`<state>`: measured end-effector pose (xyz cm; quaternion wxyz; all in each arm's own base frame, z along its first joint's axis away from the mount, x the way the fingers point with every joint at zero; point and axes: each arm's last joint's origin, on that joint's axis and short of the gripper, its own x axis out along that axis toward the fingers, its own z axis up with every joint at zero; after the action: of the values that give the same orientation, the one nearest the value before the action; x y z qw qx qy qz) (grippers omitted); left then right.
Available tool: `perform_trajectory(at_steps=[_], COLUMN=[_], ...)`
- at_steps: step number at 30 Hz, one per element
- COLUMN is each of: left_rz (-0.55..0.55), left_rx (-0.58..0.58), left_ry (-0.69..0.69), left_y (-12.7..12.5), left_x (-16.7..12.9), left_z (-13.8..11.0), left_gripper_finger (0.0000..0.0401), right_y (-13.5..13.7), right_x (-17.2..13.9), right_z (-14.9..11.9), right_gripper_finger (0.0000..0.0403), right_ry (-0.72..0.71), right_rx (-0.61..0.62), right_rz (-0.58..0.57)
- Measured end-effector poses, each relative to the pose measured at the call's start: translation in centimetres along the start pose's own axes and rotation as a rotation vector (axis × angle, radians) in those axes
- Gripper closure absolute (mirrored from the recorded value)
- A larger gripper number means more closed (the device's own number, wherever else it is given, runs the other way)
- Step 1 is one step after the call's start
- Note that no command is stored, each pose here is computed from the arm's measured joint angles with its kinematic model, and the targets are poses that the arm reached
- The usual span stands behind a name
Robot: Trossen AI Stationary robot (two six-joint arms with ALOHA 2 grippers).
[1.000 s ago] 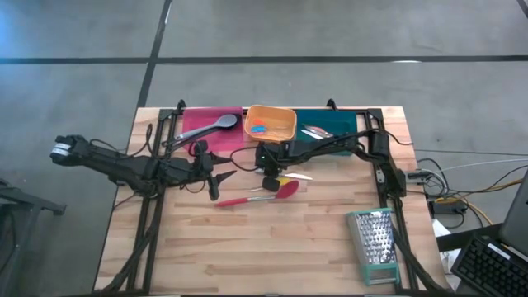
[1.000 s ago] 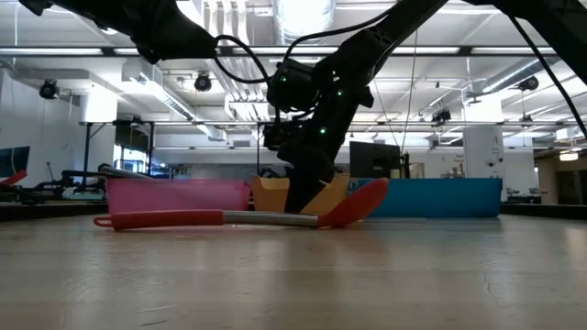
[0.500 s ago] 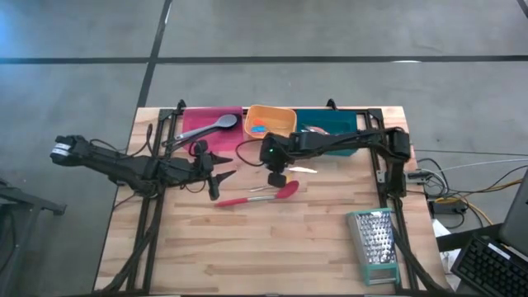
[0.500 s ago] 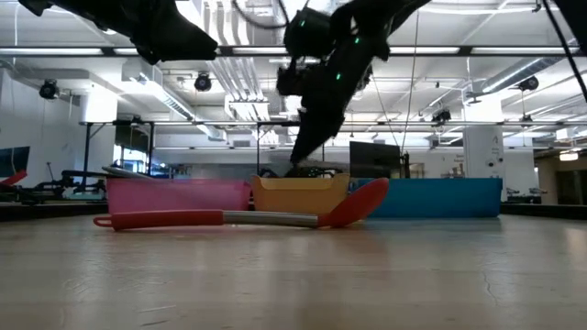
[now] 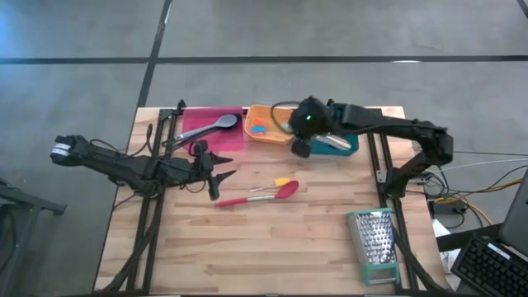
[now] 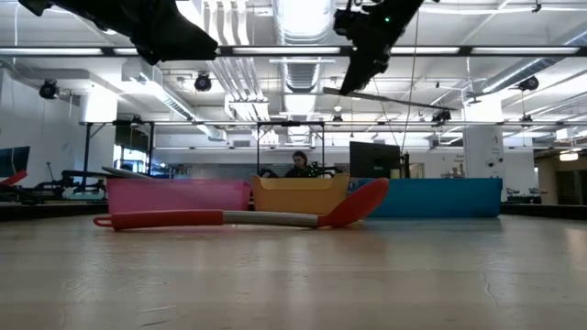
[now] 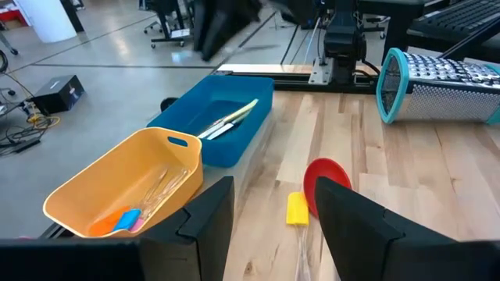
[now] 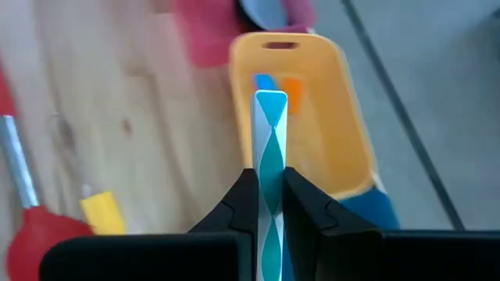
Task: Pick & Place Kitchen Items
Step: Put the blue knife into the blue bin
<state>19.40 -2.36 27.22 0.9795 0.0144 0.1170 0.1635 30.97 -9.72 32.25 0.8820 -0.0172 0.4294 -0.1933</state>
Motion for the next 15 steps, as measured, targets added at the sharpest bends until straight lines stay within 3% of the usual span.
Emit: perform_trajectory(at_steps=[6,15], left_rz=[0.0,0.0], left_rx=[-0.001,-0.001], left_ry=[-0.001,-0.001], left_y=[0.0,0.0], left_x=[0.0,0.0], left_z=[0.0,0.0], left_gripper_finger=[0.0217,0.0217], right_y=[-3.7,-7.4], right_x=[-0.7,2.1], right_z=[-1.1,-3.7], right_gripper_finger=[0.0378,0.0378], right_ry=[0.014,0.137], right_rx=[0.042,0.105], right_rz=[-0.076,-0.136])
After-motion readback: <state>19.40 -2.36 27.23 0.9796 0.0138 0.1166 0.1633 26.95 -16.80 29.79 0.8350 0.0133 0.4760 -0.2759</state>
